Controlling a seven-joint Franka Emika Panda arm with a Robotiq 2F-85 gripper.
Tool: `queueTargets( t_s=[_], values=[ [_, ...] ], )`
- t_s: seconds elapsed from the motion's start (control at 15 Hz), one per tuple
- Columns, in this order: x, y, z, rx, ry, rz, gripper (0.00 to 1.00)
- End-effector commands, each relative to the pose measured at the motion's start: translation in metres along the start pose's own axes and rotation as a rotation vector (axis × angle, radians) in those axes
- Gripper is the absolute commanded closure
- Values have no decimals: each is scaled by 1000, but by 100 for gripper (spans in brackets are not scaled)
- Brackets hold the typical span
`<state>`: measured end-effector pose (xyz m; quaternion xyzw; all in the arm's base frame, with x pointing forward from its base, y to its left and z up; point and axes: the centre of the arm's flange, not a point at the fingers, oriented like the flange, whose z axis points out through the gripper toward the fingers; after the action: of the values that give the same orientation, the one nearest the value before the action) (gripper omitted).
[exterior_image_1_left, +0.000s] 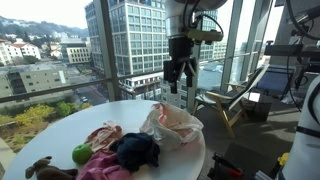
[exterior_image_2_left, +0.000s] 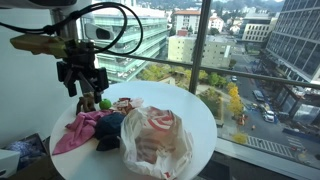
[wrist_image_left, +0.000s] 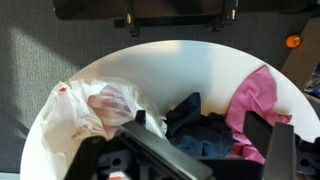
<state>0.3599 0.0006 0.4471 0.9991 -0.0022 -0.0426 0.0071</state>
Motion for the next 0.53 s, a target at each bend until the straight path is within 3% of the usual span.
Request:
queueTargets(
  t_s=[0.0,0.27,0.47],
  values=[
    [15,-13,-3,56,87,-70,0],
    [47,-34,12,126,219,-157,0],
    [74,-51,36,84,246,-224,0]
  ],
)
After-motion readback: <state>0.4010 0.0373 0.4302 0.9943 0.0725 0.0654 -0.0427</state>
